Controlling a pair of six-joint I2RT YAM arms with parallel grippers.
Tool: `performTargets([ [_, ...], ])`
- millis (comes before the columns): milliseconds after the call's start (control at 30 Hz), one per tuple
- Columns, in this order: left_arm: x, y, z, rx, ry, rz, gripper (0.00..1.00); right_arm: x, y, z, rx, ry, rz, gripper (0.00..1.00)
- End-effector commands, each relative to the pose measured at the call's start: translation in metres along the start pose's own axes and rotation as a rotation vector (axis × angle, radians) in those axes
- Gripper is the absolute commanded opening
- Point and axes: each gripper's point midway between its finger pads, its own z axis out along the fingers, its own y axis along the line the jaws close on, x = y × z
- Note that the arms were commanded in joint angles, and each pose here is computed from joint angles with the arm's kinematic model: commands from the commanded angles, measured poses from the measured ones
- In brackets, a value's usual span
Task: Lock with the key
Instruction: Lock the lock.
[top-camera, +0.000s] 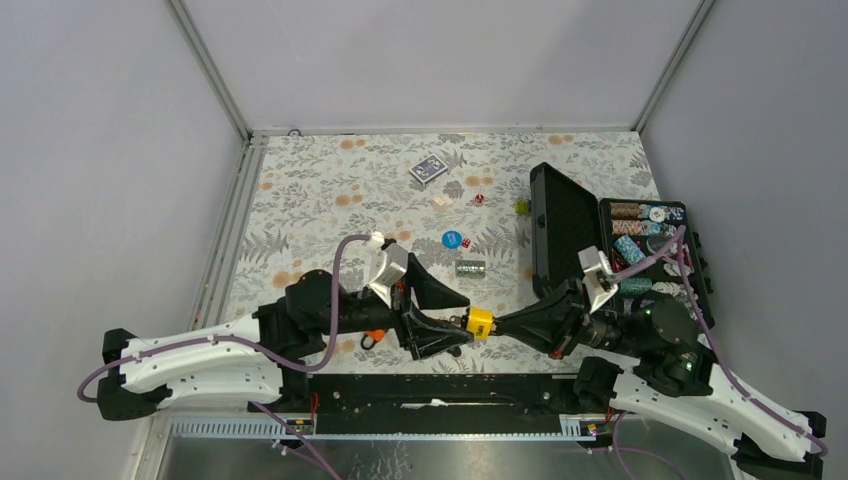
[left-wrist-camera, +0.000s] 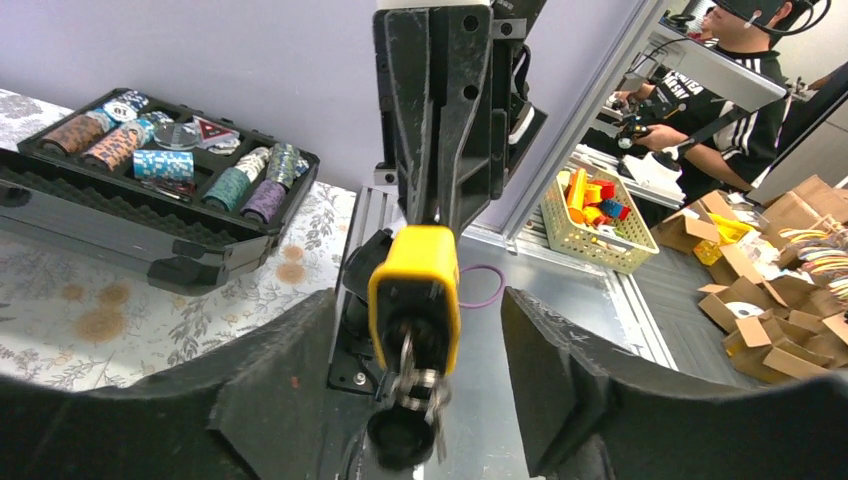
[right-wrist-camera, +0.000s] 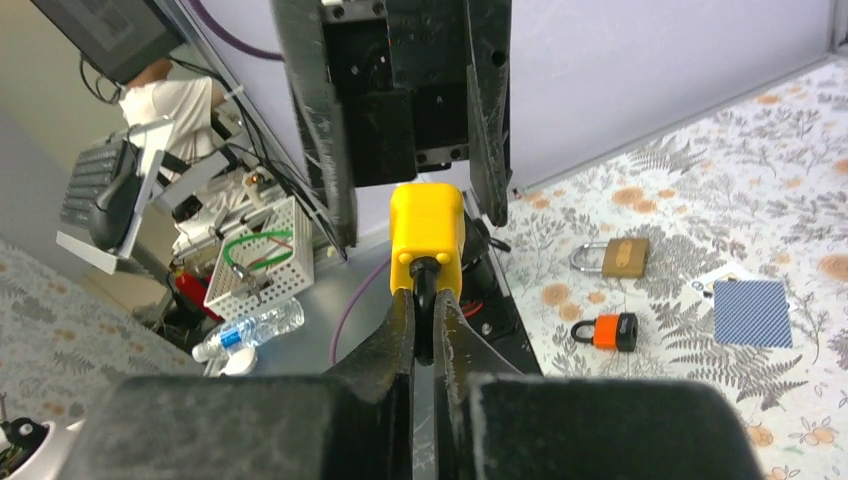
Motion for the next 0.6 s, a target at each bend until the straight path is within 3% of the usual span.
performTargets([
  [0, -0.0149, 0.0022, -0.0052, -0.021, -0.069, 0.025, 0.60, -0.0523, 0.0186, -0.0138, -0.029, -0.207, -0.060, 0.00],
  [167, -0.0167, 0.0036, -0.0080, -0.031, -0.080, 0.025, 0.39, -0.0547, 0.0205, -0.0182, -0.033, -0.224, -0.057, 0.00],
  [467, -0.0224, 0.0030, -0.0094, -0.033, -0.099, 0.028, 0.23, -0.0498, 0.0196, -0.0138, -0.037, -0.199, -0.049, 0.00],
  [567, -0.0242, 0.0037, -0.0109, -0.038, -0.115, 0.028, 0.09, -0.0484, 0.0188, -0.0142, -0.036, -0.199, -0.046, 0.00],
])
